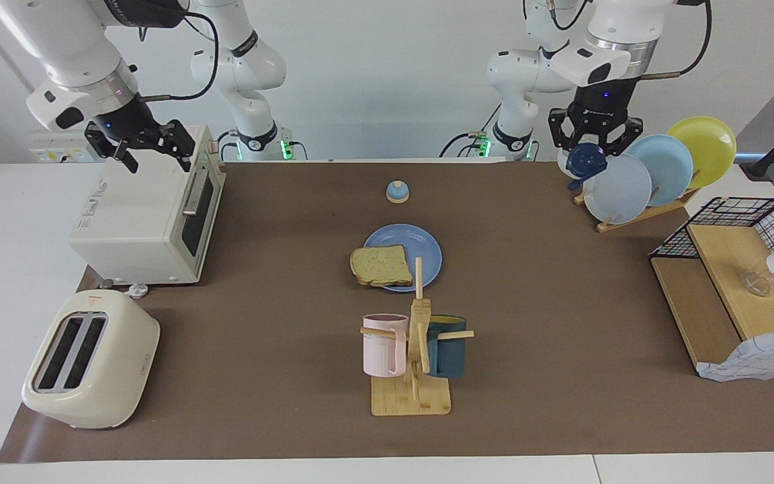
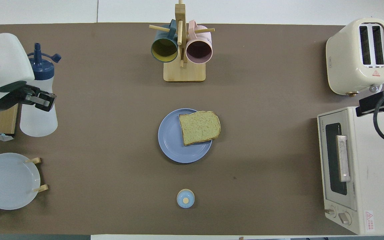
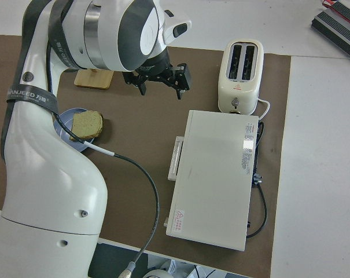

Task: Put bread on plate and add seasoning
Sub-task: 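Set the white bottle upright on the table beyond the plate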

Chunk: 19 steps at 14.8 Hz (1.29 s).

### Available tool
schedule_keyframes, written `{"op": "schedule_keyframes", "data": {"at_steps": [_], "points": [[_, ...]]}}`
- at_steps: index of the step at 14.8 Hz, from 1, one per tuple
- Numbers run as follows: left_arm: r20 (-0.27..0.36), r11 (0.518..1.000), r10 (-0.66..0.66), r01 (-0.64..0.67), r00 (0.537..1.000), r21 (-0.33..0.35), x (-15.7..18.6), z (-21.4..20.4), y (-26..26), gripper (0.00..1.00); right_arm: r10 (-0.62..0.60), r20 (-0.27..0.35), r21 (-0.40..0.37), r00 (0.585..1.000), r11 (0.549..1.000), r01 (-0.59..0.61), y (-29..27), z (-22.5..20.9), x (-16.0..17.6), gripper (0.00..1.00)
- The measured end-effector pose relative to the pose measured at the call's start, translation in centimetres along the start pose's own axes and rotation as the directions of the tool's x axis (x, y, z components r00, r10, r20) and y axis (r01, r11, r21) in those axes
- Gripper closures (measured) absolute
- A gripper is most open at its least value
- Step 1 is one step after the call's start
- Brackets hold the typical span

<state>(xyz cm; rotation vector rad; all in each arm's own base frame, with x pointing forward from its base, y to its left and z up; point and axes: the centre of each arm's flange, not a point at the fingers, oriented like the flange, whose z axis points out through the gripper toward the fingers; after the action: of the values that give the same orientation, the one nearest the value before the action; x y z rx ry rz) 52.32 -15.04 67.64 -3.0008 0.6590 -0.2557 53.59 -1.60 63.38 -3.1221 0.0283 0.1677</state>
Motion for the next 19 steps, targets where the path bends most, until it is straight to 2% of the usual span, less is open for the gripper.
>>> {"op": "schedule_keyframes", "data": {"at_steps": [5,10,19], "points": [[-0.159,0.987,-0.154,0.143,0.975,-0.076,0.2,3.0,-2.3,0.66,0.000,0.000,0.000,1.000,1.000,0.000,0.0,0.0,0.0,0.00],[-0.293,0.974,-0.224,0.205,0.929,-0.095,0.6,6.1,-1.9,0.66,0.000,0.000,0.000,1.000,1.000,0.000,0.0,0.0,0.0,0.00],[-0.416,0.969,-0.246,0.224,0.876,-0.102,0.0,15.5,-0.9,0.66,0.000,0.000,0.000,1.000,1.000,0.000,0.0,0.0,0.0,0.00]]}}
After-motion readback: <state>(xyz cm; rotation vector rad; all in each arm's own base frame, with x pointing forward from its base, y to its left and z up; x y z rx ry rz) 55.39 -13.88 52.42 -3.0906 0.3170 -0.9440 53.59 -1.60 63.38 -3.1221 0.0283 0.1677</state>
